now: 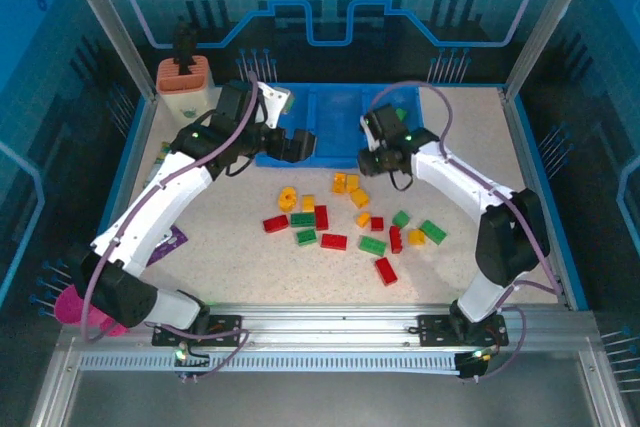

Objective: Sort the legos into containers by color
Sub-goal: Pick up the lego from the center of the table, then place the lego in the container.

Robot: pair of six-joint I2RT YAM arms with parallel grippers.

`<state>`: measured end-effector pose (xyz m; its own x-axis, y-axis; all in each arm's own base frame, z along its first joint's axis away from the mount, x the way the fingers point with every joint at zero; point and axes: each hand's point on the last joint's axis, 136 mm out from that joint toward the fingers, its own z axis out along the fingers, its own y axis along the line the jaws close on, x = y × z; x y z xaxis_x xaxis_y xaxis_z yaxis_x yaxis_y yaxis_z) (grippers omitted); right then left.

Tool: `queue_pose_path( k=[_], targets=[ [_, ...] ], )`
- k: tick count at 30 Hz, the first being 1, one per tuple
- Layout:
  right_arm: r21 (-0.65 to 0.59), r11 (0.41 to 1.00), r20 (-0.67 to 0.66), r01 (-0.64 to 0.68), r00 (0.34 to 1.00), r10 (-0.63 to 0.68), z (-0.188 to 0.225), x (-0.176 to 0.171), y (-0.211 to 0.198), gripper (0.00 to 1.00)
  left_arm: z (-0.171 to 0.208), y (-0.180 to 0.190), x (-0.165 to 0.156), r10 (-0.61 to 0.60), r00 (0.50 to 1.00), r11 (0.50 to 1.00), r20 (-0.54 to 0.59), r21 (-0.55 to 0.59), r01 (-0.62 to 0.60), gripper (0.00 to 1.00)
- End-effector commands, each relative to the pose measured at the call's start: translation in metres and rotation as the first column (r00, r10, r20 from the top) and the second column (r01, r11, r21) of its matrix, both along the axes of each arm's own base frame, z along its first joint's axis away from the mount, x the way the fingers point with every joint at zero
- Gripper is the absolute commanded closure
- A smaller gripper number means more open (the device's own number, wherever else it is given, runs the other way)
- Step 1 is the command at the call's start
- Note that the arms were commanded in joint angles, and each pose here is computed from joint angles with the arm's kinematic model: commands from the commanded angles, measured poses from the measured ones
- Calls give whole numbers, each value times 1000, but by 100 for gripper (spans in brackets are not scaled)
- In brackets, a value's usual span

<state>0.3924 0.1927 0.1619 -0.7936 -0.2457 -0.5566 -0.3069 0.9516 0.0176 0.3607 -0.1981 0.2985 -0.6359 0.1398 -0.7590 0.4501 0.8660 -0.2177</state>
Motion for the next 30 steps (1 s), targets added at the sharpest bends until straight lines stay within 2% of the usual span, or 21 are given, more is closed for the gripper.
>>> queue_pose_path(
  k=[1,7,11,16,21,26,28,30],
  targets=[
    [-42,996,105,-73,991,77,23,33,12,70,12,5,0,-1,998,1000,66,23,0,1],
    [-67,987,231,-143,961,155,39,97,46,70,23,8,7,6,996,1000,87,-1,-6,1],
    [-119,973,238,-196,946,220,30,130,63,70,28,5,9,-3,996,999,85,-34,6,1],
    [-138,970,237,-202,944,230,9,165,72,69,23,6,15,26,997,999,67,-46,-23,0],
    [-144,966,190,-214,952,240,-26,185,77,67,18,5,15,31,999,998,44,-51,-28,1],
    [-152,963,175,-223,953,249,-34,189,79,66,16,6,13,38,999,998,30,-55,-36,1],
    [-150,963,177,-223,952,248,-31,188,78,63,16,5,14,40,999,997,28,-61,-38,1],
    [-152,964,183,-220,952,246,-22,185,76,54,18,2,15,31,999,997,30,-73,-29,0]
  ],
)
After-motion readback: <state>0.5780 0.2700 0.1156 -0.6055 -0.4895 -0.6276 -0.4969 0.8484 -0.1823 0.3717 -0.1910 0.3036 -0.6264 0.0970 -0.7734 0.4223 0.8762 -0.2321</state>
